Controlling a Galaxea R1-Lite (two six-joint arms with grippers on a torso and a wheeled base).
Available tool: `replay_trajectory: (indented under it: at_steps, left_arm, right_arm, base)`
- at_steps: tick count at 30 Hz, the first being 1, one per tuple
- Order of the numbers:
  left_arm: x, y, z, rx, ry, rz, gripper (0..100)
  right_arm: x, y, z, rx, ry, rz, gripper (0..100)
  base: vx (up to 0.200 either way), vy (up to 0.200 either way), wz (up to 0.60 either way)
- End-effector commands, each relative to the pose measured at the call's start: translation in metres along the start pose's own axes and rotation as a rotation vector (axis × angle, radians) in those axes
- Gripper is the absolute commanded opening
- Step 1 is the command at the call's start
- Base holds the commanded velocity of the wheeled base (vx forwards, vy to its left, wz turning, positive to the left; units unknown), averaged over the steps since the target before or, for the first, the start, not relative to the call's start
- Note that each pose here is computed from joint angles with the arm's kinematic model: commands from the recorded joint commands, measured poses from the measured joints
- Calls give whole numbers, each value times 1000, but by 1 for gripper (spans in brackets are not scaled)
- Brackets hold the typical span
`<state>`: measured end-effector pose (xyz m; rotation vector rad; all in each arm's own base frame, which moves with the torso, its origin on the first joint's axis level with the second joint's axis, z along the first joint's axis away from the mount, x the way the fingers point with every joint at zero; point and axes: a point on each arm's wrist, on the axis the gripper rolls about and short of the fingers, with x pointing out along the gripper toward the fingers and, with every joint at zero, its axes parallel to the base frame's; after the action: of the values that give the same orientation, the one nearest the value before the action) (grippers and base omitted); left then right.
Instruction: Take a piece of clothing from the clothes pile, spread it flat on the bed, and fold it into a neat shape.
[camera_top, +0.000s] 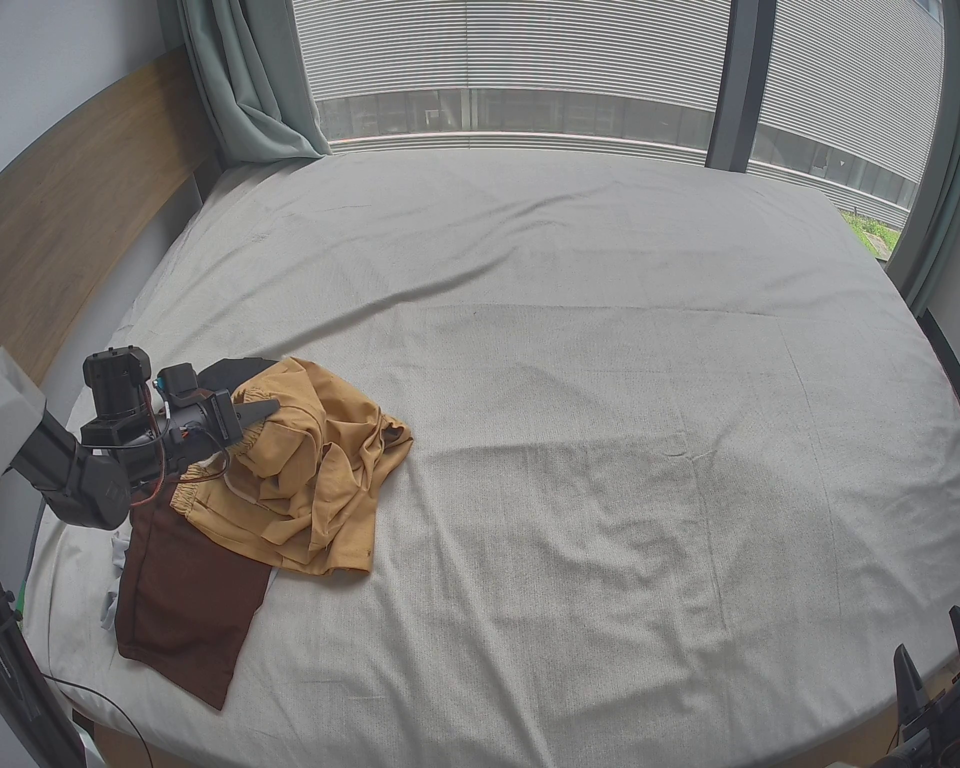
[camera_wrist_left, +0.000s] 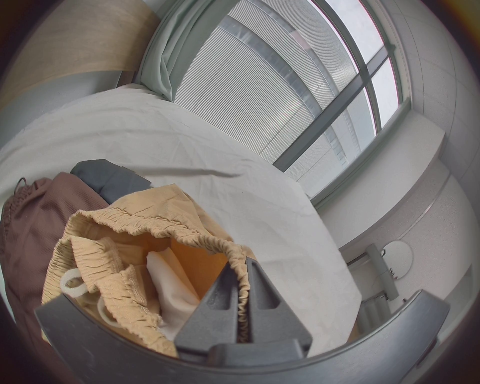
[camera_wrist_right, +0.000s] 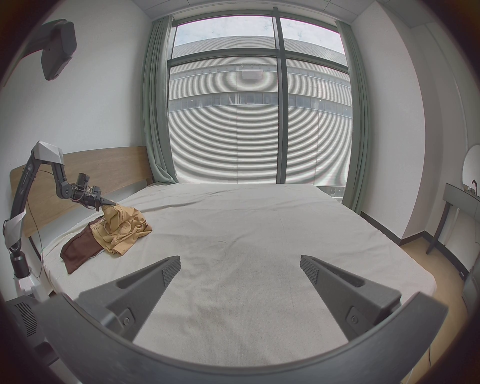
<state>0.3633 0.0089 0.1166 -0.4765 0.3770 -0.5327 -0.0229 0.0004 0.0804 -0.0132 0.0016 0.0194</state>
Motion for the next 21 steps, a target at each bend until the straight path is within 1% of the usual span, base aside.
replay_trajectory:
  at_steps: [1, 3, 10, 15, 21]
  left_arm:
    - [-12, -31, 7, -25, -41, -60, 0]
    - [-13, -36, 6, -35, -49, -73, 0]
    - [-15, -42, 1, -16, -69, -86, 0]
    - [-25, -58, 1, -5, -77, -110, 0]
    - [-31, -71, 5, 16, -93, -131, 0]
  right_arm:
    - [0, 0, -5, -1, 1, 1, 100]
    - [0, 0, -5, -1, 1, 1, 100]
    - [0, 0, -5, -1, 1, 1, 100]
    - [0, 0, -5, -1, 1, 1, 100]
    - [0, 0, -5, -1, 1, -1, 100]
  base:
    - [0, 0, 0]
    - [0, 0, 0]
    - [0, 0, 0]
    - [0, 0, 0]
    - [0, 0, 0]
